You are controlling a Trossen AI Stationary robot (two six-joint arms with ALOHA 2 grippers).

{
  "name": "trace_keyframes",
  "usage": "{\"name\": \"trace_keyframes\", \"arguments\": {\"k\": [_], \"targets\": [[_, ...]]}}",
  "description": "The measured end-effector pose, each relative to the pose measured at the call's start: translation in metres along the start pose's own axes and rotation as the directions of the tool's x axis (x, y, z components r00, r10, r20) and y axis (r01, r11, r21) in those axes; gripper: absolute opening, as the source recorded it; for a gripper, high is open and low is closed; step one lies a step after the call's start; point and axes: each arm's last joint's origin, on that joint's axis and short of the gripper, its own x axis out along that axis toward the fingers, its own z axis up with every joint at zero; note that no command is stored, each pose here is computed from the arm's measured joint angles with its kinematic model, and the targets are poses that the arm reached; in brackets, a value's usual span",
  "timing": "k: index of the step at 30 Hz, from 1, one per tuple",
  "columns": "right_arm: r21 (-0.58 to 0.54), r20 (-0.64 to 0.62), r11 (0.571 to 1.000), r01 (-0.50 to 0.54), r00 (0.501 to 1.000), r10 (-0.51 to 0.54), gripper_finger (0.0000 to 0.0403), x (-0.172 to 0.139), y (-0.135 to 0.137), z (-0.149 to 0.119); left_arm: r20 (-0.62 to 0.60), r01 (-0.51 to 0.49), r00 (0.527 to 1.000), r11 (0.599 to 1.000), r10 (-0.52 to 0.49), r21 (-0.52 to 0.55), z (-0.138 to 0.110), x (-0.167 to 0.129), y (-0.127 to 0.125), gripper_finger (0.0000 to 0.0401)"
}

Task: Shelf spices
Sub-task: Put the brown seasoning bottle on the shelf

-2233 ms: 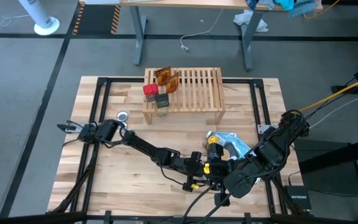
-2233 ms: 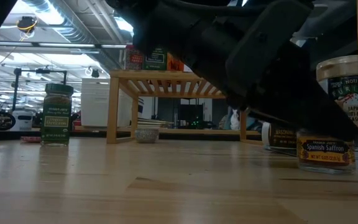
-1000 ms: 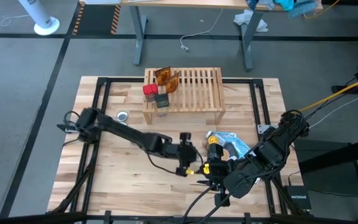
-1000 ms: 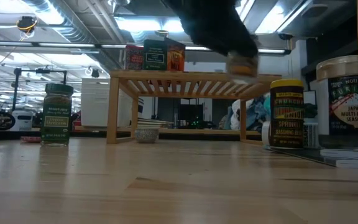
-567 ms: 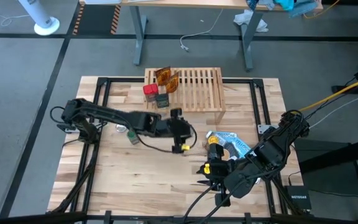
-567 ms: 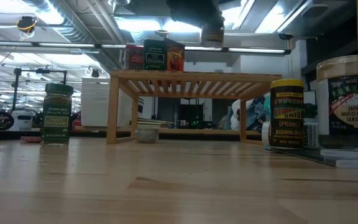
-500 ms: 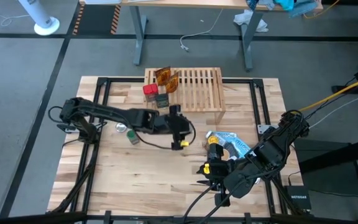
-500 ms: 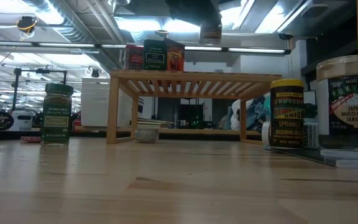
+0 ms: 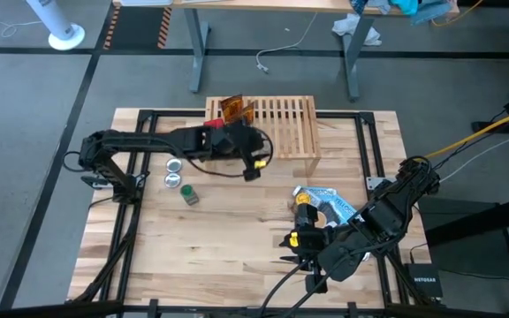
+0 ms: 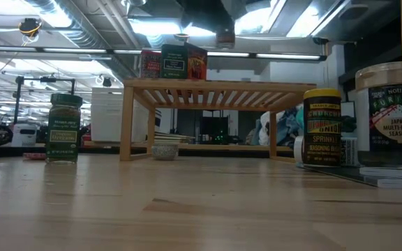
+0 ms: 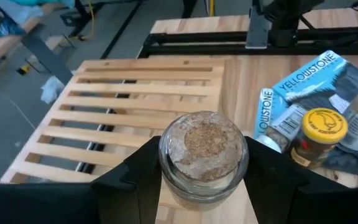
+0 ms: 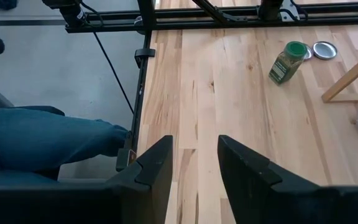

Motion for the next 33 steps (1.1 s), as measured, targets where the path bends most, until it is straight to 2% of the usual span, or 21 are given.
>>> {"name": "trace_keyframes", "arguments": {"k": [15, 33], "targets": [[0.000, 0.000, 1.000, 0.000, 1.000, 0.000, 0.0134, 0.000, 0.000, 0.000, -0.063, 0.000, 0.998, 0.993, -0.008, -0.117, -0.013, 0.016, 0.056, 0.0174], [0.000, 0.000, 1.000, 0.000, 1.000, 0.000, 0.0134, 0.000, 0.000, 0.000, -0.156, 0.018, 0.987, 0.990, -0.039, -0.139, -0.028, 0.037, 0.055, 0.0173]]}}
